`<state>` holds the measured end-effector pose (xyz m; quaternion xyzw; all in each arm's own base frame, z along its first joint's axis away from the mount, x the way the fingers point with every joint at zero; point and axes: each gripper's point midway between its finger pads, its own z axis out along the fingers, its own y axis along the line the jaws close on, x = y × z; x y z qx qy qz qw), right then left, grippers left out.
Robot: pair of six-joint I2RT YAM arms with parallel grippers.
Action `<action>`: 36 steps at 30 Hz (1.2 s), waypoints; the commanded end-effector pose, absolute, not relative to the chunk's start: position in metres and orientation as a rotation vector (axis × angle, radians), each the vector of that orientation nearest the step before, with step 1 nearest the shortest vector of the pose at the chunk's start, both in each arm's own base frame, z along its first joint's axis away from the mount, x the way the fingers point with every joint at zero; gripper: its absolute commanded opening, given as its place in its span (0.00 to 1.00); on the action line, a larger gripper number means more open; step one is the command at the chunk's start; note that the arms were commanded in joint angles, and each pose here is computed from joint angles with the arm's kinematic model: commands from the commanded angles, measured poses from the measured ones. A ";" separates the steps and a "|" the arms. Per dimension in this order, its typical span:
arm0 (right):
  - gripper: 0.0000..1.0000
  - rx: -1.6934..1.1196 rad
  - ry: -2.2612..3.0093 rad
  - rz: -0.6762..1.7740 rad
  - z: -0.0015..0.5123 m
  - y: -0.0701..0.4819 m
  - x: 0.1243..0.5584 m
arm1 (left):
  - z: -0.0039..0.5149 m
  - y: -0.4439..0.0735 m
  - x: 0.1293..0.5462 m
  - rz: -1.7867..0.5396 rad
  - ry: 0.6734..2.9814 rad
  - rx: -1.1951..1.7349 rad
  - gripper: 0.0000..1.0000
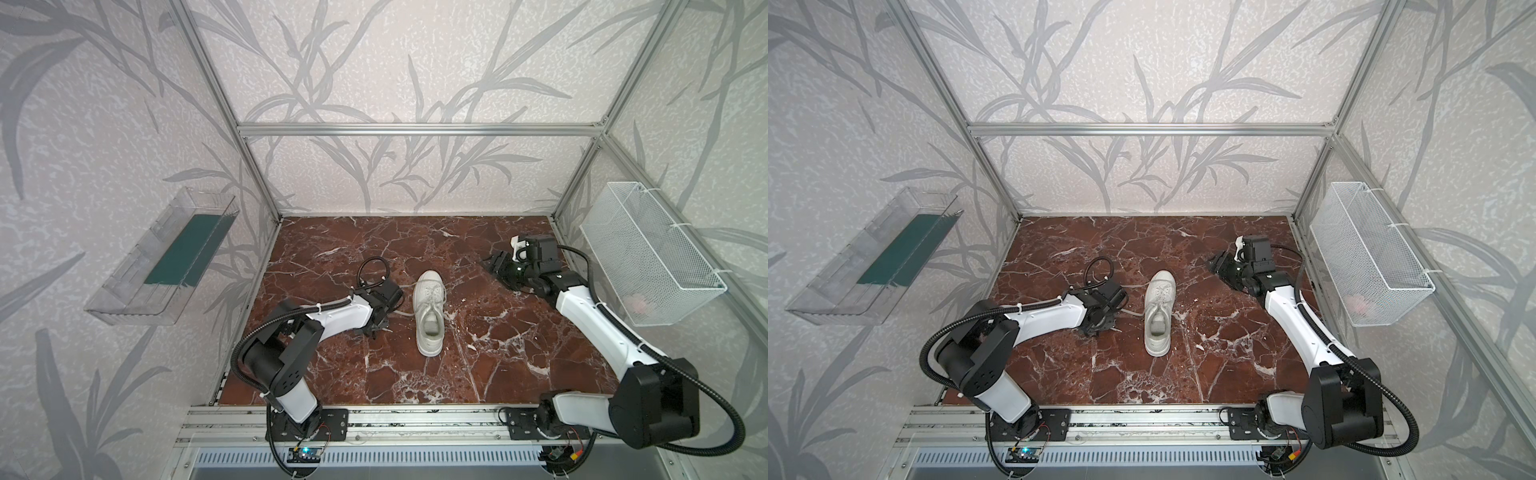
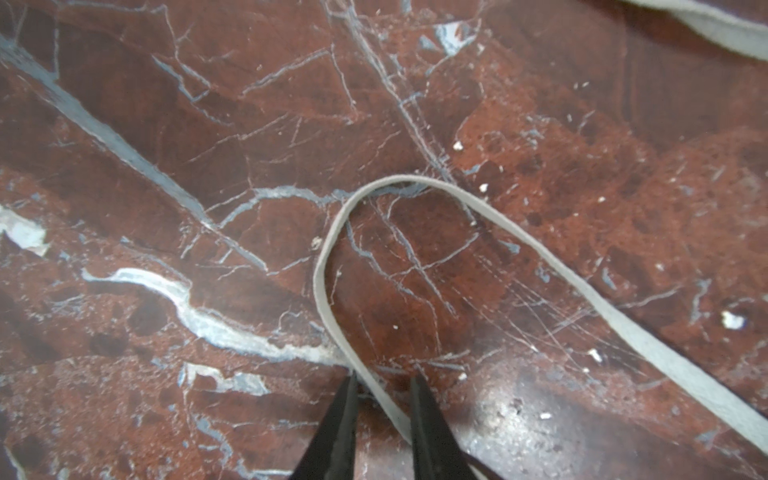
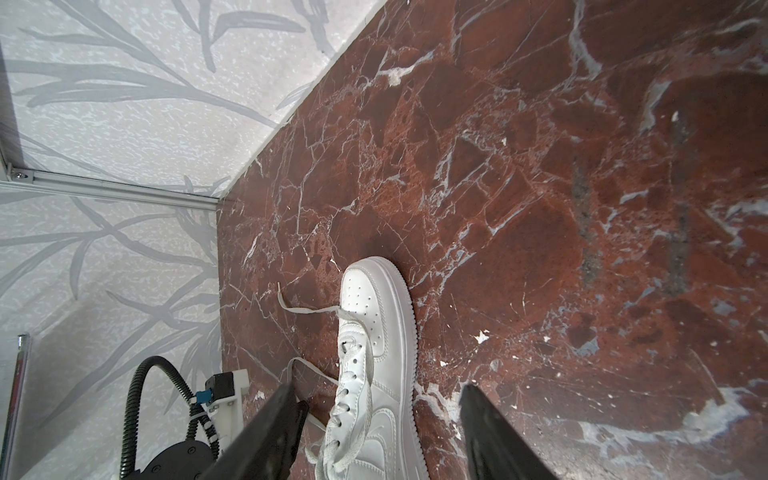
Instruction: Tie the shoes
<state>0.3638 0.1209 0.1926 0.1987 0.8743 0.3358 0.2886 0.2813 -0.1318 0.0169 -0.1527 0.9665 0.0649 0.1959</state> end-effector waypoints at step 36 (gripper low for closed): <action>0.64 0.532 2.287 0.823 0.219 0.093 0.316 | 0.279 -0.293 0.380 -0.662 2.306 -0.060 0.02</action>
